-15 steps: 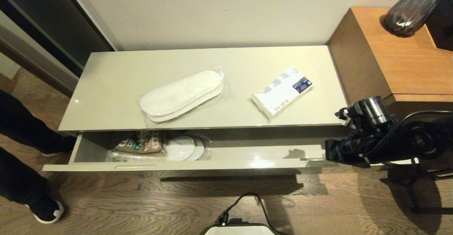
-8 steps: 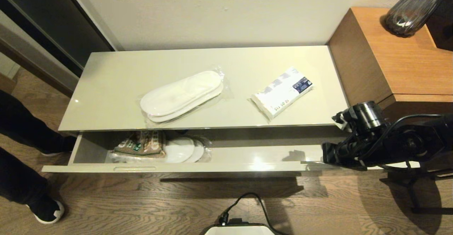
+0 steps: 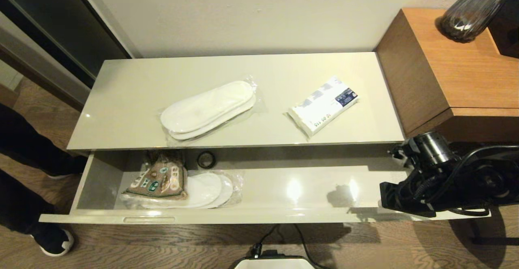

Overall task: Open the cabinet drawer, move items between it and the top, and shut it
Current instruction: Open the drawer, then pick up the tissue on the table

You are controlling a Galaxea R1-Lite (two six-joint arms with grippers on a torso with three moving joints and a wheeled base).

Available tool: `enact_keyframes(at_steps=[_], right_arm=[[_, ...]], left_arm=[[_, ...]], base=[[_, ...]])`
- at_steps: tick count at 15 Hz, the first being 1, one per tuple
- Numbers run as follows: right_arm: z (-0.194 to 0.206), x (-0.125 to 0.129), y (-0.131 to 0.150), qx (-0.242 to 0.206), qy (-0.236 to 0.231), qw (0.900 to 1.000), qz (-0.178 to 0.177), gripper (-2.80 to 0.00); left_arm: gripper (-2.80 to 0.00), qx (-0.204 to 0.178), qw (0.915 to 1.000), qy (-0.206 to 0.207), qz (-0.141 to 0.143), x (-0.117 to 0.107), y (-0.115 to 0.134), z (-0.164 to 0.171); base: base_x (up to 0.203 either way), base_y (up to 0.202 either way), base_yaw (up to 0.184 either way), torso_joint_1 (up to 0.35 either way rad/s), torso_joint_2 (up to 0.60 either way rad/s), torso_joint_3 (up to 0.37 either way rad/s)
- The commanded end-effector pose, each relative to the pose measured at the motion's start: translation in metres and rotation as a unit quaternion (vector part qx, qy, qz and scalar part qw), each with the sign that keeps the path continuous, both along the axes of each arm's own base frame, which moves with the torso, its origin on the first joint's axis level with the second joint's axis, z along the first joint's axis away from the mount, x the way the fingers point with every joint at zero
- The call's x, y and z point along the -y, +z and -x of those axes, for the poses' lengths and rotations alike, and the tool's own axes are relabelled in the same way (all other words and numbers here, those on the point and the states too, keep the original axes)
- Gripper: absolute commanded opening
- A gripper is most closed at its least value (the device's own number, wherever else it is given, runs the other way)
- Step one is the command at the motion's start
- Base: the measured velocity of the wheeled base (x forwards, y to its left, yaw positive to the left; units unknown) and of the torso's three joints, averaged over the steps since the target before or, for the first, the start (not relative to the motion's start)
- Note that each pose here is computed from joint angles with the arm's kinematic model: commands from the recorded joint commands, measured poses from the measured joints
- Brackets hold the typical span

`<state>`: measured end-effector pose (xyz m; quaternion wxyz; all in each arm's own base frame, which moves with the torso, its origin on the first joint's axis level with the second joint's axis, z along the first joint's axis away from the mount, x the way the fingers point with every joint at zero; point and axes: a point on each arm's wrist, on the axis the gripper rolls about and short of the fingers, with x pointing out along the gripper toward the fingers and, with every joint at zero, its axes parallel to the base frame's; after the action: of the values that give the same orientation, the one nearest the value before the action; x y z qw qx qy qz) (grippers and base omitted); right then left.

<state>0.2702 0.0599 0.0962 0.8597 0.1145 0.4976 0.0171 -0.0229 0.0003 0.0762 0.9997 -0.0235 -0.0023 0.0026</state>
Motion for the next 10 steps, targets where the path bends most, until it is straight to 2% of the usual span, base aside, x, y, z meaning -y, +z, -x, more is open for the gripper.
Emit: enact_keyframes(at_steps=[1, 7, 10], right_arm=[[0.017, 0.004, 0.006, 0.006, 0.000, 1.000, -0.003, -2.80], [0.059, 0.012, 0.009, 0.002, -0.007, 1.000, -0.007, -2.80], [0.067, 0.014, 0.018, 0.022, -0.012, 1.000, -0.016, -2.80]], left_arm=[[-2.80, 0.000, 1.0000, 0.000, 0.000, 0.000, 0.000, 0.000], [-2.80, 0.000, 1.0000, 0.000, 0.001, 0.000, 0.000, 0.000], [-2.80, 0.000, 1.0000, 0.000, 0.000, 0.000, 0.000, 0.000]], base=[[0.000, 0.000, 0.000, 0.000, 0.00, 0.000], [0.000, 0.000, 0.000, 0.000, 0.00, 0.000], [0.000, 0.000, 0.000, 0.000, 0.00, 0.000]])
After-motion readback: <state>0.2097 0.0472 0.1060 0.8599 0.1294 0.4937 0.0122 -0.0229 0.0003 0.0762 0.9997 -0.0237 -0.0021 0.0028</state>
